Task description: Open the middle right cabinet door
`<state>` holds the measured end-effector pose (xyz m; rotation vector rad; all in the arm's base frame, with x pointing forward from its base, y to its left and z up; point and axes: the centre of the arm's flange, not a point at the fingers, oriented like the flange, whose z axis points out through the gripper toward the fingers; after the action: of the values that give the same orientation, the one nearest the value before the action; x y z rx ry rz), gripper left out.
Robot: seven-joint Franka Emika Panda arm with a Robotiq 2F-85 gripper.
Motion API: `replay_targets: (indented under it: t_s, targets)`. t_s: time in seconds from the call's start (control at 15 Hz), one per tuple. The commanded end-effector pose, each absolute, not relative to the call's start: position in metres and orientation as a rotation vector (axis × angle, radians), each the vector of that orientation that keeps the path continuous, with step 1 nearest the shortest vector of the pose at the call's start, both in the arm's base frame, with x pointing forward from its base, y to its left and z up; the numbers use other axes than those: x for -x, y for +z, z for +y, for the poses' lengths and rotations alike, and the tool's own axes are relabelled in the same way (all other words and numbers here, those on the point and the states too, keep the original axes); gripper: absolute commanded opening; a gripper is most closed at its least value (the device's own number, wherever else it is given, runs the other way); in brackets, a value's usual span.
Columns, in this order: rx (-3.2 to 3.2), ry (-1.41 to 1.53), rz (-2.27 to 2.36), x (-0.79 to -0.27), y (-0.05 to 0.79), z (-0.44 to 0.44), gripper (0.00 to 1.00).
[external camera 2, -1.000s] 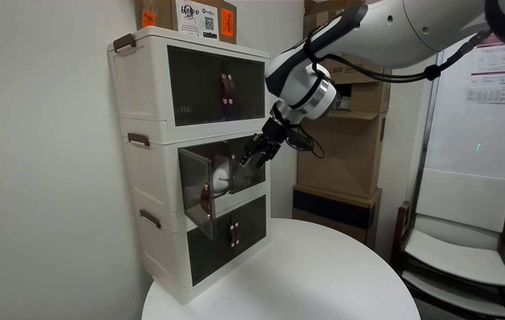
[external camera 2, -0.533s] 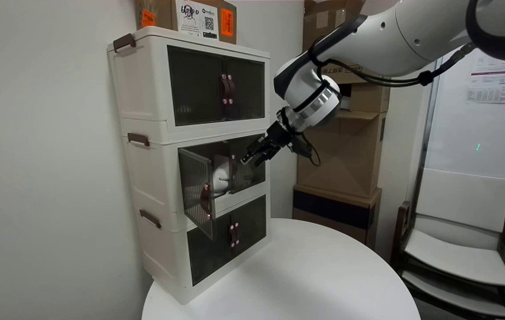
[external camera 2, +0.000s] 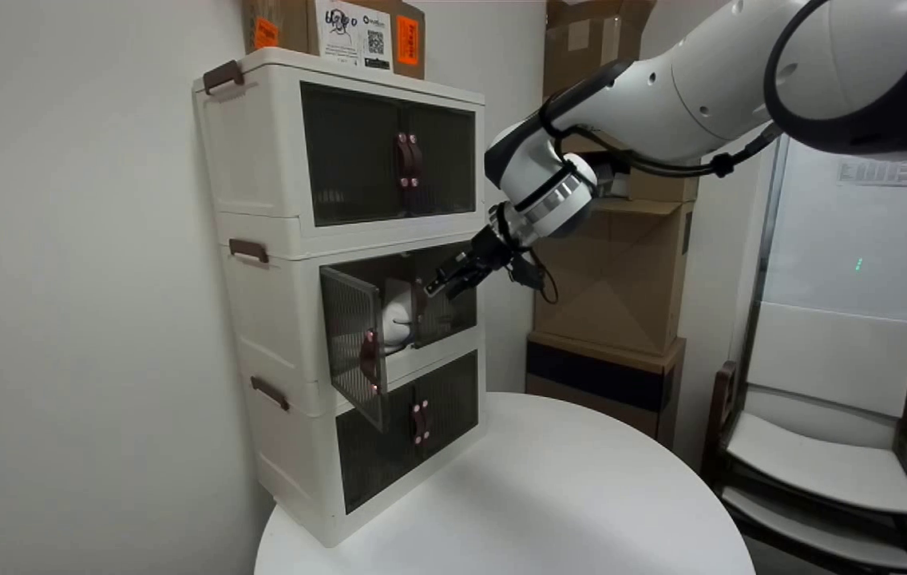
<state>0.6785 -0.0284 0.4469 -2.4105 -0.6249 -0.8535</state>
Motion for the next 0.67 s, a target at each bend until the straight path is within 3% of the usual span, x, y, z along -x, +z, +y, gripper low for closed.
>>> replay_targets:
  t_s: [0.0,0.6]
  targets:
    - [2.36,-0.899,-0.672,-0.713,0.452,-0.025,1.0]
    - [2.316,-0.901,-0.713,-0.739,0.445,-0.004,1.0]
